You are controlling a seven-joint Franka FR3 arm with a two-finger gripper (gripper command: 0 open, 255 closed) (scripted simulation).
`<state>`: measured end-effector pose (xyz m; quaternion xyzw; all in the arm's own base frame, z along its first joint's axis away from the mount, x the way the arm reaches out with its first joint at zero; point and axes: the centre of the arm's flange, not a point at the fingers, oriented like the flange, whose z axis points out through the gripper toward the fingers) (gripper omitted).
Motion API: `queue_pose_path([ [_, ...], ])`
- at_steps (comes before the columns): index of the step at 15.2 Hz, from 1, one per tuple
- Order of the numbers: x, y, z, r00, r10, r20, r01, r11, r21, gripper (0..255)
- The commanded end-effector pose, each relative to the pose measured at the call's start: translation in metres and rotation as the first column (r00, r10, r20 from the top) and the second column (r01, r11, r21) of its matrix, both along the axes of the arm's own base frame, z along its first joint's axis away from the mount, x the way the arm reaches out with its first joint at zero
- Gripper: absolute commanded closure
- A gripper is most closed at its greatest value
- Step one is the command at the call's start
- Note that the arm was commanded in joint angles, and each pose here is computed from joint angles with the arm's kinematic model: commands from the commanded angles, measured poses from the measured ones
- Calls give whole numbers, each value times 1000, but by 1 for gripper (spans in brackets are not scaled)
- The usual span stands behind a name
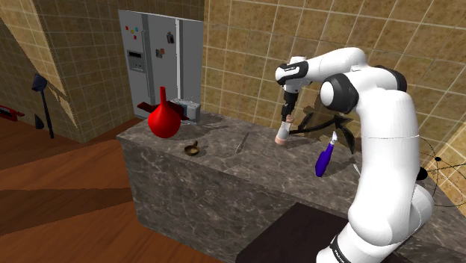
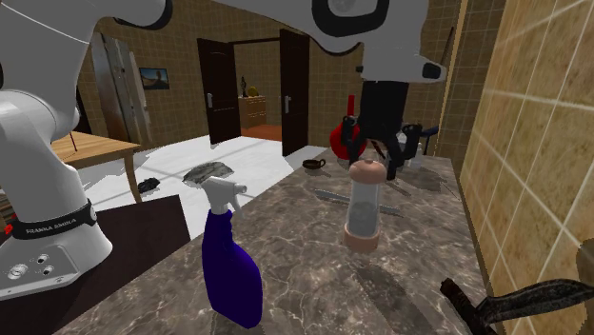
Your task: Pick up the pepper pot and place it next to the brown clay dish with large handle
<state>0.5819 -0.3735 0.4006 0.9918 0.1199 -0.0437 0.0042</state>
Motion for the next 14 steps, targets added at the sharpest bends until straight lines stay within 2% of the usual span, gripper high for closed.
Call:
queue_pose_path([
  [1, 0, 1, 10, 1000, 0, 0, 0, 1000, 0, 255],
  [14, 0, 1, 78, 1000, 0, 0, 0, 1000, 0, 255],
])
